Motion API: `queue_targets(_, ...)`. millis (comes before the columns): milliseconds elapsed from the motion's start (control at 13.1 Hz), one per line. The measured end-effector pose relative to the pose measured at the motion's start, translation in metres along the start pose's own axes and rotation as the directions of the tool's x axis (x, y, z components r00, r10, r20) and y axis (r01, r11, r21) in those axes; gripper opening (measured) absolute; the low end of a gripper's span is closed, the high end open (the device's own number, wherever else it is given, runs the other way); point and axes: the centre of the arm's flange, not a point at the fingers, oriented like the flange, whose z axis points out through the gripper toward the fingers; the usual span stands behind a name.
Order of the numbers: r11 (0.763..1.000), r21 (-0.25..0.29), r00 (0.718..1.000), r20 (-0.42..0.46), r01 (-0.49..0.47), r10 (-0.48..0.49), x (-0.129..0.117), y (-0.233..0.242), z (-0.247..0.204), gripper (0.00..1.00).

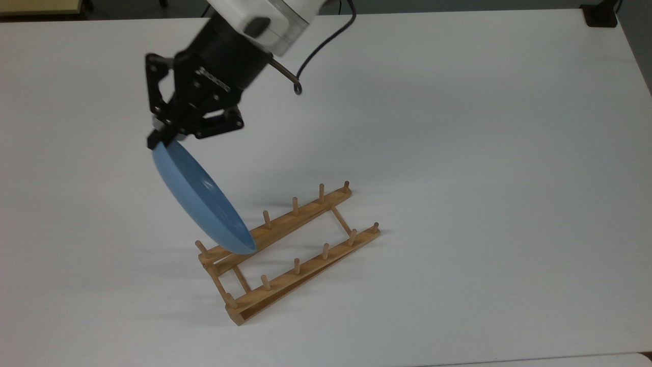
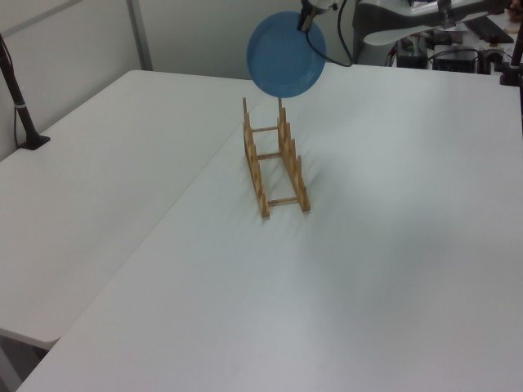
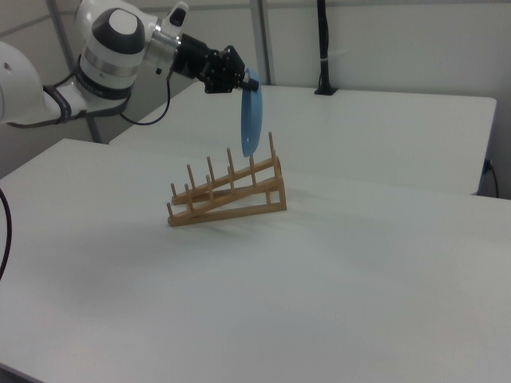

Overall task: Place plate in plate rack
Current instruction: 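Lower the upright plate between the pegs of the wooden rack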

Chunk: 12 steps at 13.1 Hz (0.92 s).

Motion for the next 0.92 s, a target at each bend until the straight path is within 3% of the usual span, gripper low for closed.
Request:
queue_targets(230,0.998,0.016,0.999,0.007,0.053,-0.054,0.002,-0.05,0.008,0.04)
queue_targets(919,0.996,0.025,0.996,0.024,0.087,-0.088,-0.003,-0.111,0.024,0.04)
